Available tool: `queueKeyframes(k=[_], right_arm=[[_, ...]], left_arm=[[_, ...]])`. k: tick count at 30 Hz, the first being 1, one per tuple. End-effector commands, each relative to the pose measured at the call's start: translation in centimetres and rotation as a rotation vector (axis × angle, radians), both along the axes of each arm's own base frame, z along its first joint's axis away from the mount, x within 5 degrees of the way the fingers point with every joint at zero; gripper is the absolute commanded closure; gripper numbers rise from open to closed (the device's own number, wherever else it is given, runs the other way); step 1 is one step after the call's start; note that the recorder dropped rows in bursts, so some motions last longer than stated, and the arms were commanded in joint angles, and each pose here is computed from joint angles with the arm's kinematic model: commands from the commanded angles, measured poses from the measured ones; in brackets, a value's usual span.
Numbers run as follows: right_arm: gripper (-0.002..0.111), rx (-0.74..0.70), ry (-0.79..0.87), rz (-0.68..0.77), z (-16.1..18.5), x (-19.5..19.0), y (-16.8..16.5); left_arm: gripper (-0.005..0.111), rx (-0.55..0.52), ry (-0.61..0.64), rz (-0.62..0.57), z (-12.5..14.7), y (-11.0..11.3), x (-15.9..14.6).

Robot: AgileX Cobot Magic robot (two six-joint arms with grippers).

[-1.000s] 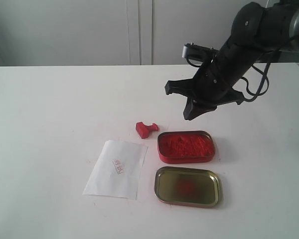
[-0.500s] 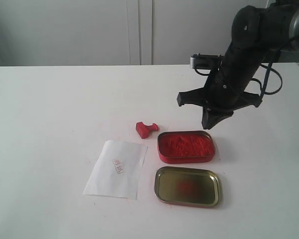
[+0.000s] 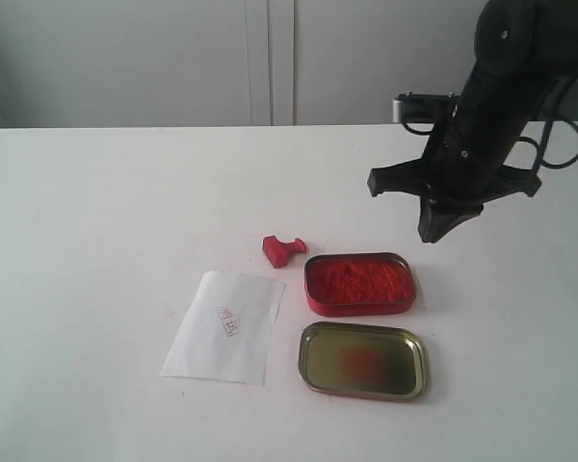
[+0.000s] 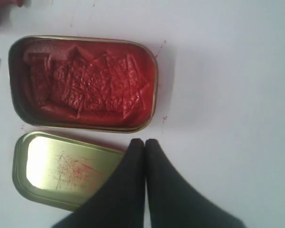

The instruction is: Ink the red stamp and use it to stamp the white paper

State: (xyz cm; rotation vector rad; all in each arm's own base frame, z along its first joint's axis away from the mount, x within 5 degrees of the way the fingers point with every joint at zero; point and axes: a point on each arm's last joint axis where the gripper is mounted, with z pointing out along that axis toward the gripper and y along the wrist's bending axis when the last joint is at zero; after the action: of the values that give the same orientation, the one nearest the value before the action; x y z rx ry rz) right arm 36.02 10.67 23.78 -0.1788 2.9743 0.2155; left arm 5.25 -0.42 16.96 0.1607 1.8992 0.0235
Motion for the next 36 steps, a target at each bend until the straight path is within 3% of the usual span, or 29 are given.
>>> queueKeyframes(k=[1, 13, 17, 23, 36], right_arm=[[0.108, -0.007, -0.022, -0.047, 0.9, -0.7, -2.2], [0.108, -0.035, -0.05, -0.131, 1.0, -3.6, -8.0], [0.108, -0.108, -0.064, -0.117, 0.9, -4.7, -9.1], [0.108, -0.197, -0.078, -0.09, 1.1, -6.4, -9.9], [0.108, -0.157, -0.137, -0.131, 2.9, -8.2, -9.8]], left_arm=[[0.107, 0.0, -0.004, 0.003, -0.1, 0.0, 0.0], [0.107, 0.0, -0.004, 0.003, -0.1, 0.0, 0.0], [0.107, 0.0, -0.004, 0.003, -0.1, 0.0, 0.0], [0.107, 0.0, -0.004, 0.003, -0.1, 0.0, 0.0], [0.107, 0.0, -0.004, 0.003, -0.1, 0.0, 0.0]])
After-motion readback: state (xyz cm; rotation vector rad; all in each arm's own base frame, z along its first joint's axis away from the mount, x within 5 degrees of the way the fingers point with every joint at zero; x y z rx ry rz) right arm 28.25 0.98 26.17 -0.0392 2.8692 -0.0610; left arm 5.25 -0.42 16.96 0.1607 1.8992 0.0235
